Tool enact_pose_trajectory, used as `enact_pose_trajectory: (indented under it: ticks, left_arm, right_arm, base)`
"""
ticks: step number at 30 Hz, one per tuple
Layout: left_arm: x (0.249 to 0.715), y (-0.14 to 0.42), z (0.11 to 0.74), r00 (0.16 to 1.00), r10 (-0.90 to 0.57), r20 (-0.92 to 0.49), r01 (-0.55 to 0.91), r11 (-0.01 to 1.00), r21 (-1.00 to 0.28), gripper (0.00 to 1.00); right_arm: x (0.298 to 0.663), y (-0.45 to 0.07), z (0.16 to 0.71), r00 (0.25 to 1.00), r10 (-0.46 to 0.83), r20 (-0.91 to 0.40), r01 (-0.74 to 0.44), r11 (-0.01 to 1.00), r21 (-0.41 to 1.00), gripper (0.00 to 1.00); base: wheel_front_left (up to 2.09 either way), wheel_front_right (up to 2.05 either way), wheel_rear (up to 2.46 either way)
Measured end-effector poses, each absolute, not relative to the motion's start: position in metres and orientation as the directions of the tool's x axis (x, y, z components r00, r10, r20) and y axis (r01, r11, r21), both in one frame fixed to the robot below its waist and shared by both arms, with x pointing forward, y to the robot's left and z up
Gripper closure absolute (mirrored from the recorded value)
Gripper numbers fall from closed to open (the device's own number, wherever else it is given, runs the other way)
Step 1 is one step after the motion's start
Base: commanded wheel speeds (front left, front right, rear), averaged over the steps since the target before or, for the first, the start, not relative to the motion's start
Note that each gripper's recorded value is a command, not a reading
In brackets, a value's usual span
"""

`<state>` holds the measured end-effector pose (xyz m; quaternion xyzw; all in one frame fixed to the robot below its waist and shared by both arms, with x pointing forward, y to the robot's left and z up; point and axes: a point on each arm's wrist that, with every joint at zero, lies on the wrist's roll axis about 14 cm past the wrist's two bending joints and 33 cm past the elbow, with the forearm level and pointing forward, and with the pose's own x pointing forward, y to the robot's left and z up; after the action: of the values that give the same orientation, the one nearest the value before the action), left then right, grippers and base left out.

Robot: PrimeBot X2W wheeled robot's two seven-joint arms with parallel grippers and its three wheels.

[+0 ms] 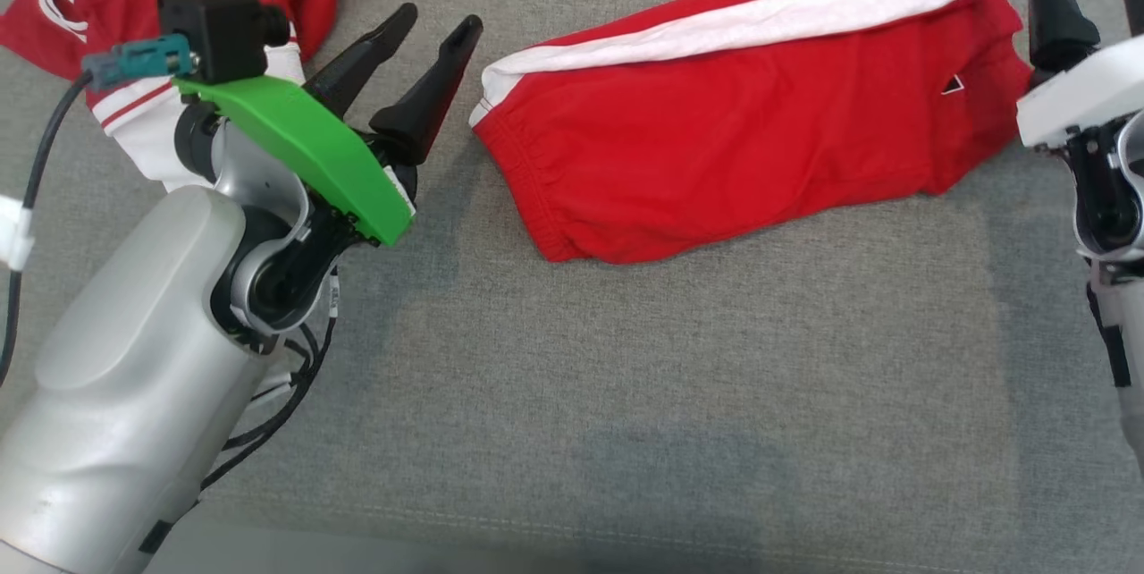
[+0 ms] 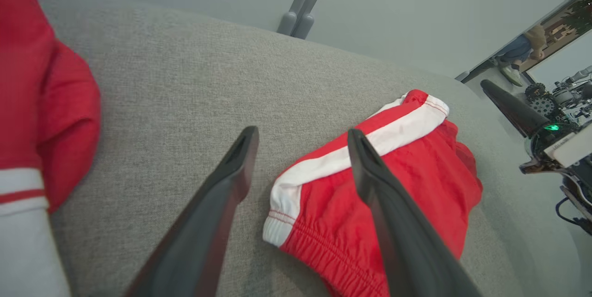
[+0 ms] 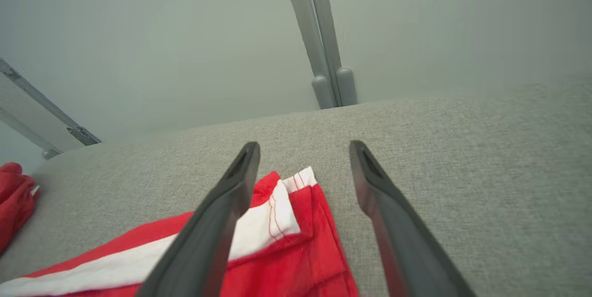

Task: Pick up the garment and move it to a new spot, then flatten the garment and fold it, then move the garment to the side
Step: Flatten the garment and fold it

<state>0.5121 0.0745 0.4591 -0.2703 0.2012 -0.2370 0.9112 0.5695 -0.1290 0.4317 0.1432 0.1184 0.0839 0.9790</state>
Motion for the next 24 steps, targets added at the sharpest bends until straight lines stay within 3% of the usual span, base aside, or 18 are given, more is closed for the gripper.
enact_pose_trajectory:
  ticks: [4, 9, 16, 24]
  left_arm:
    - [0.502, 0.089, 0.470, 0.855, -0.482, -0.190, 0.323, 0.783, -0.532, 0.00]
    - [0.478, 0.122, 0.461, 0.908, -0.369, -0.200, 0.246, 0.854, -0.459, 0.00]
    - [0.431, 0.158, 0.444, 0.949, -0.228, -0.216, 0.138, 0.921, -0.365, 0.00]
    - [0.385, 0.156, 0.443, 0.950, -0.214, -0.226, 0.122, 0.924, -0.361, 0.00]
  right_arm:
    - [0.554, -0.140, 0.449, 0.970, 0.196, -0.142, -0.176, 0.974, 0.143, 0.00]
    - [0.525, -0.139, 0.458, 0.971, 0.216, -0.105, -0.213, 0.976, 0.044, 0.00]
    - [0.476, -0.148, 0.456, 0.973, 0.199, -0.119, -0.200, 0.980, 0.007, 0.00]
    - [0.421, -0.166, 0.441, 0.973, 0.129, -0.191, -0.123, 0.992, 0.044, 0.00]
  base:
    - [0.00, 0.00, 0.00]
    - [0.00, 0.00, 0.00]
    - [0.00, 0.00, 0.00]
    - [0.00, 0.00, 0.00]
